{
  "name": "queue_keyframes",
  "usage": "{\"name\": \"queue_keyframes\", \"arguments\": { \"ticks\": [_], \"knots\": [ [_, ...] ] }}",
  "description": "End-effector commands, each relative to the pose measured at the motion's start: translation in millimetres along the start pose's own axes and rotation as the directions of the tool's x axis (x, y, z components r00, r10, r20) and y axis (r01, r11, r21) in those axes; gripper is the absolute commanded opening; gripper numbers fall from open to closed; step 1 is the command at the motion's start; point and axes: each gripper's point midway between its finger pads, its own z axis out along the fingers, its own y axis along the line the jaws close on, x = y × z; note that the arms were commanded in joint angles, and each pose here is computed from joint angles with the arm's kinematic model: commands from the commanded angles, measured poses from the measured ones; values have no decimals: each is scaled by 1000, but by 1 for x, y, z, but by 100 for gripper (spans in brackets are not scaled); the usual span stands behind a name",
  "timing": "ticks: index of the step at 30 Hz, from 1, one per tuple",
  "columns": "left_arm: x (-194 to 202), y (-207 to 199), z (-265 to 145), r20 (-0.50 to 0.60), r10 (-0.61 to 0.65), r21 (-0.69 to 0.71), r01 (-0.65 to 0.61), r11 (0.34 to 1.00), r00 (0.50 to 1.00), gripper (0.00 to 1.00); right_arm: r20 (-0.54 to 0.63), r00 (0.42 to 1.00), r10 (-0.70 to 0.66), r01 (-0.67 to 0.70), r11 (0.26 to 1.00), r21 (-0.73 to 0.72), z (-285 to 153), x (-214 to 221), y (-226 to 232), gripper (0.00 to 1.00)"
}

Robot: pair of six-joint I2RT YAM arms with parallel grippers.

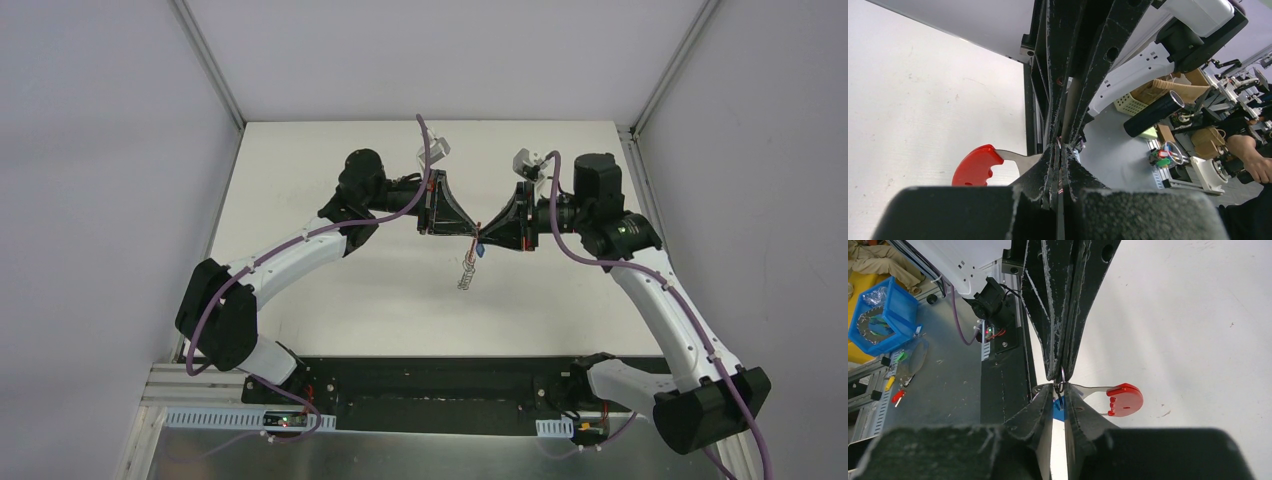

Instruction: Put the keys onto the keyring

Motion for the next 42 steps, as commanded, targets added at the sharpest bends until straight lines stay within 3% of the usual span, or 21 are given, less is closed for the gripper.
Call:
{"name": "queue_keyframes", "arguments": {
  "ticks": [1,3,8,13,20,30,42],
  "knots": [
    [-4,-5,0,4,65,28,-65,997,998,0,40,998,-44,46,998,-43,-1,-19,7,7],
    [-3,-4,0,4,66,26,-66,997,998,0,39,998,-45,46,998,-45,0,-18,7,0],
    [-4,-5,-1,-13,93,28,-93,995,996,0,-1,997,-78,78,997,0,-1,-15,4,0],
    [4,4,-13,-124,211,-85,-223,971,970,23,-139,982,-124,133,989,58,6,3,1,0],
    [11,9,-18,-267,283,-131,-326,936,921,35,-207,973,-105,116,992,41,16,13,-1,0],
    [27,6,-12,-323,306,-73,-347,935,895,32,-207,974,-94,103,994,31,19,12,-1,0],
    [25,11,-8,-320,296,-73,-335,939,900,16,-212,974,-75,82,996,20,21,17,-2,0]
  ]
}}
